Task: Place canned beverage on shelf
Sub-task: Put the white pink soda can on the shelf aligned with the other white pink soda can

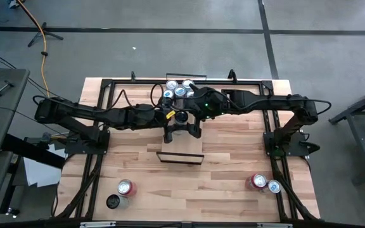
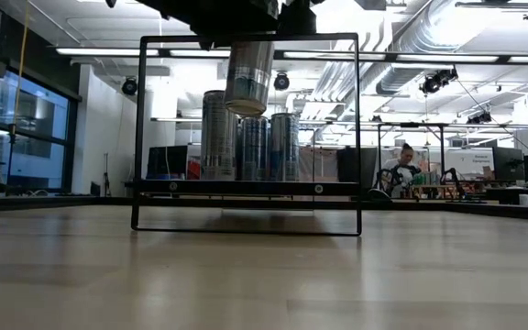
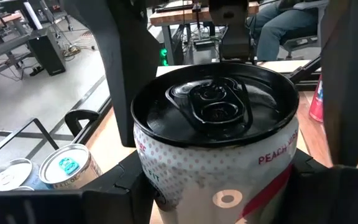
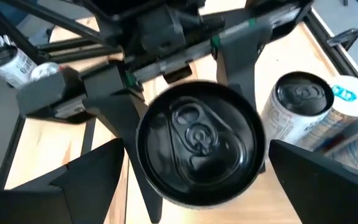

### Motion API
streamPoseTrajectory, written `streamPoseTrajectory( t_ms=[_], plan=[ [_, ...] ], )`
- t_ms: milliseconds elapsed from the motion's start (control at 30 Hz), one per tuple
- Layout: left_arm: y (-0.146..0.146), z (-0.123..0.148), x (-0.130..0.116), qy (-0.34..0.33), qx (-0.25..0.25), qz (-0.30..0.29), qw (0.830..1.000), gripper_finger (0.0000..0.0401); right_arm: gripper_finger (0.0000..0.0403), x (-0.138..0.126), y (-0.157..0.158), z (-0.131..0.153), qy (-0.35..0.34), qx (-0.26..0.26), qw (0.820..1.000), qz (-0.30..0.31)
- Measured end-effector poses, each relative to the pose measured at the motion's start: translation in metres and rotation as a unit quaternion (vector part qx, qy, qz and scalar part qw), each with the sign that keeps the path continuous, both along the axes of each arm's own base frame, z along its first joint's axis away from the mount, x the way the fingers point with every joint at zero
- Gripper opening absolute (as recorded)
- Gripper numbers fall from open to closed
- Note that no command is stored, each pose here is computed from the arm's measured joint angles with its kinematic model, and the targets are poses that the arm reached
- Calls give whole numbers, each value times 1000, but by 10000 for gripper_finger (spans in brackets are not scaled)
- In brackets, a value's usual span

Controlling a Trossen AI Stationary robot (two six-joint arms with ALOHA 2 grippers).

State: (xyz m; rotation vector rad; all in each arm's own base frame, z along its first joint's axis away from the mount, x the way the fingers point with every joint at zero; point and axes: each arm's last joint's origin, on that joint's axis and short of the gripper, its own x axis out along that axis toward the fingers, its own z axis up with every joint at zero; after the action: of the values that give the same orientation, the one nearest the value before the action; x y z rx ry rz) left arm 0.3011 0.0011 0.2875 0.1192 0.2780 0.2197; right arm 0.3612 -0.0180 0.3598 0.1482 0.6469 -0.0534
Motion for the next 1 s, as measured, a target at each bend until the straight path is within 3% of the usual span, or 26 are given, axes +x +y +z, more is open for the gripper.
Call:
streamPoseTrajectory(
  t_ms=[267, 633, 867, 1000],
  plan=[
    [0, 0, 0, 2, 0, 0, 1000, 179, 347, 1, 0, 2, -10, -1, 1000, 0],
    [0, 0, 0, 2, -1, 1, 1000, 179, 236, 1, 0, 2, -10, -8, 1000, 5],
    [0, 0, 0, -2, -2, 1, 1000, 265, 236, 1, 0, 2, -10, -11, 1000, 2],
    [0, 1, 0, -7, -15, 5, 1000, 286, 236, 0, 0, 0, -5, -10, 1000, 1]
  ],
)
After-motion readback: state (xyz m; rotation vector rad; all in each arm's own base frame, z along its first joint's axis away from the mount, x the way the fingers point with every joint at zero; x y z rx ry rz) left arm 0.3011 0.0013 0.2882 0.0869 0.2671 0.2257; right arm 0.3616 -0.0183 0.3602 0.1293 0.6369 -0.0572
